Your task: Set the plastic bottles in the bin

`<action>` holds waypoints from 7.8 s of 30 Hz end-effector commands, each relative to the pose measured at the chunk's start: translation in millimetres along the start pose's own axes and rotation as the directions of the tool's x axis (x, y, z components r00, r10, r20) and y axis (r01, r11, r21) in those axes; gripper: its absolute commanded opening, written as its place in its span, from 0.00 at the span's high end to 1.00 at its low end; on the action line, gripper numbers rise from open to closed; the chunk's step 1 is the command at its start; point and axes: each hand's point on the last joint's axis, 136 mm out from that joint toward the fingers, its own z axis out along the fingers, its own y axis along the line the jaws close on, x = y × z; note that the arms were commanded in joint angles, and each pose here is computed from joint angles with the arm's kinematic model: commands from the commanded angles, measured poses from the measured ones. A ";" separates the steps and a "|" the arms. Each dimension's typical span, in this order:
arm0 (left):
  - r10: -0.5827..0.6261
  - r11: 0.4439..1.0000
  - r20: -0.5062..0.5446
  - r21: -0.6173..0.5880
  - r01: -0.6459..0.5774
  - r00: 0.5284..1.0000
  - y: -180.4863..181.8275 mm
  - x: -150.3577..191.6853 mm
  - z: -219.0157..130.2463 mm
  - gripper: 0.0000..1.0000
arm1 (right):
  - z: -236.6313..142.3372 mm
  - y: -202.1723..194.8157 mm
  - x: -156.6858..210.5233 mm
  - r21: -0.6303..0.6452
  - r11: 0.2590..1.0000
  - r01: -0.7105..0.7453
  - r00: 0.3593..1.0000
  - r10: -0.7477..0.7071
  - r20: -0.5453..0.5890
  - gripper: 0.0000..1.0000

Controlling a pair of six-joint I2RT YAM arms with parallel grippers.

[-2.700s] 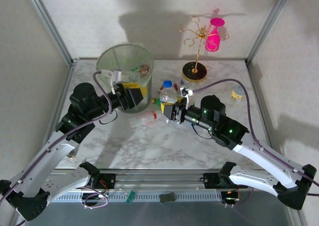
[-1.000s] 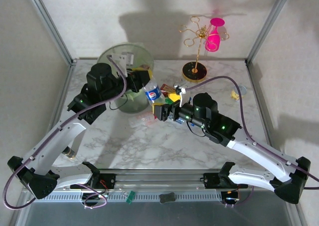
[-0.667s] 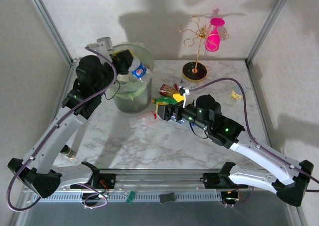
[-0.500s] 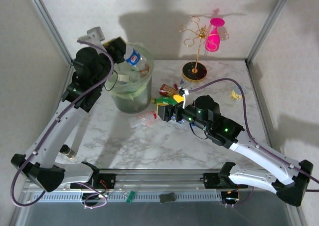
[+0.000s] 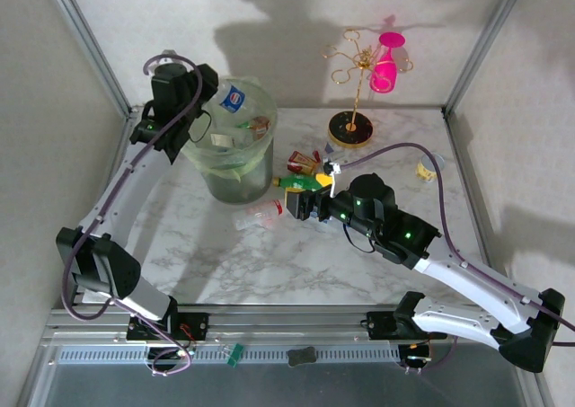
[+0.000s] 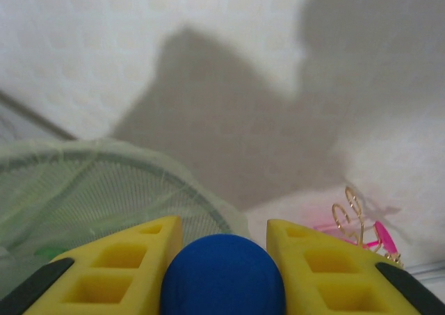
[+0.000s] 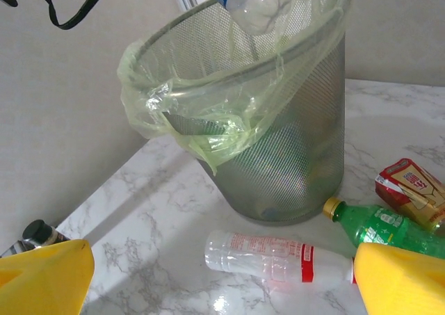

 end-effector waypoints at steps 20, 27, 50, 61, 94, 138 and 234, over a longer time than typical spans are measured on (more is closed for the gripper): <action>-0.151 0.976 -0.325 -0.196 0.089 0.933 81.2 96.6 76.9 0.92 | -12.1 -12.7 -8.3 0.072 0.997 -0.002 0.999 -0.001 0.043 0.03; -0.114 0.980 -0.333 -0.193 0.051 0.936 80.9 95.0 75.9 0.57 | -16.7 -13.3 -13.6 0.079 0.997 -0.001 0.998 -0.004 0.059 0.03; 0.052 0.999 -0.188 0.012 -0.051 0.981 -3.2 22.1 -14.0 0.39 | -16.1 -26.3 -19.1 0.175 0.984 -0.013 0.999 0.005 0.042 0.04; 0.296 0.913 -0.117 0.326 -0.245 0.948 -78.7 58.9 -126.7 0.44 | -0.1 -112.3 37.1 0.452 0.888 -0.090 0.979 0.162 -0.122 0.04; 0.445 0.872 -0.293 0.354 -0.337 0.846 12.7 165.8 -149.5 0.44 | 17.2 -277.4 187.0 0.792 0.610 -0.032 0.844 0.440 -0.306 0.01; 0.417 0.873 -0.322 0.402 -0.276 0.850 -9.2 159.5 -160.7 0.43 | -15.1 -247.3 147.7 0.699 0.668 -0.256 0.878 0.463 -0.121 0.51; 0.210 0.804 -0.121 0.586 -0.101 0.970 -104.1 54.4 -137.5 1.00 | -9.5 -5.8 -5.1 -0.103 0.994 -0.027 1.000 0.028 0.010 0.10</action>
